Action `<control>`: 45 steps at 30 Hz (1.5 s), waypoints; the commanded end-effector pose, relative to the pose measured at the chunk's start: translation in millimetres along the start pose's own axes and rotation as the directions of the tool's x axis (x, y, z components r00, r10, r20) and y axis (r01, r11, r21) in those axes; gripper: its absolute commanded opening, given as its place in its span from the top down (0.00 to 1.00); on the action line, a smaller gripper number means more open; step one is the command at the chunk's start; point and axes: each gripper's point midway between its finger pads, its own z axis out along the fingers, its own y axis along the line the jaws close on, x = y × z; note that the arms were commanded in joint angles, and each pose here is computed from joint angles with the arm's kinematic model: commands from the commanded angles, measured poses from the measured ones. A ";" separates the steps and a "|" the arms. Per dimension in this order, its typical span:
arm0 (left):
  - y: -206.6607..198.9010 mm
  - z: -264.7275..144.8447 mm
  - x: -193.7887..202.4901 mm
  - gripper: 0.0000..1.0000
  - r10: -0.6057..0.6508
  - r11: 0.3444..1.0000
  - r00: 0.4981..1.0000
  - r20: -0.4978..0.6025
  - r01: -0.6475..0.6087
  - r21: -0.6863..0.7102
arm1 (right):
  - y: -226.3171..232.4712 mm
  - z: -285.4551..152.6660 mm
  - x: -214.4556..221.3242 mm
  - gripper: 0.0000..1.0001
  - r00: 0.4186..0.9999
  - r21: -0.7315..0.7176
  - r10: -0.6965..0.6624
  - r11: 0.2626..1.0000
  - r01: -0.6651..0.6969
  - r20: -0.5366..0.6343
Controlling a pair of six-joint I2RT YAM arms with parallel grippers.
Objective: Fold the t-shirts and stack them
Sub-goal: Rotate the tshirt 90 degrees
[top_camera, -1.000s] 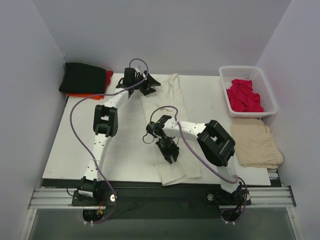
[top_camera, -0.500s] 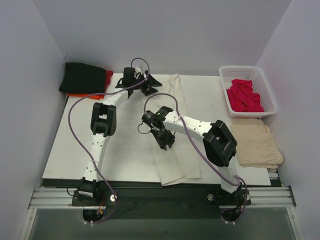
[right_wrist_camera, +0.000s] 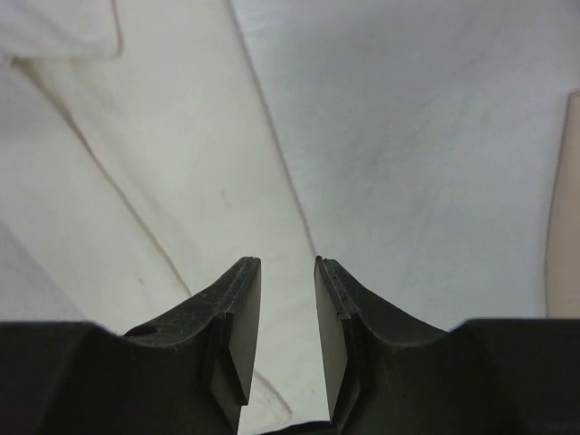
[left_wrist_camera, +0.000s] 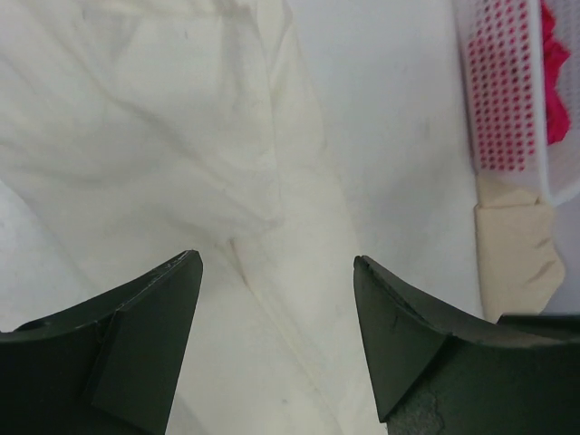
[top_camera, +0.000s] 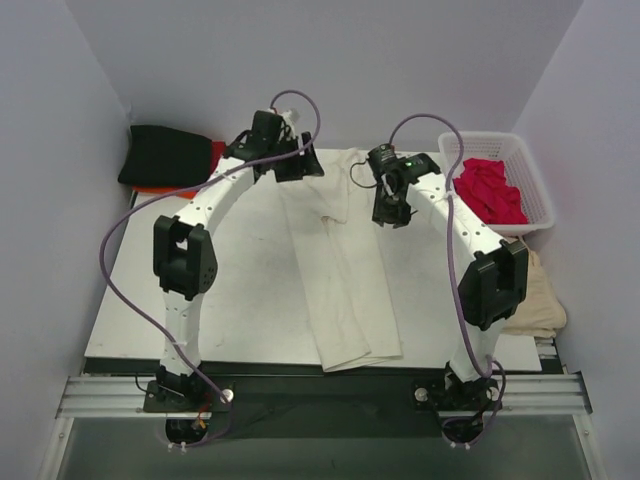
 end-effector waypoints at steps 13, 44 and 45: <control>25.7 5.0 188.5 0.20 0.009 0.933 0.951 -0.309 -0.118 -0.339 | -41.9 6.0 -34.2 0.68 0.990 0.050 0.138 0.989 -0.138 0.004; 129.8 7.7 205.1 0.13 -0.140 0.610 0.923 -0.358 -0.204 -0.766 | -70.6 19.7 -21.5 0.69 0.982 0.031 0.188 0.982 -0.187 -0.028; 132.1 8.9 202.0 0.13 -0.137 0.613 0.922 -0.361 -0.207 -0.762 | -69.0 20.2 -21.5 0.69 0.982 0.024 0.189 0.982 -0.188 -0.030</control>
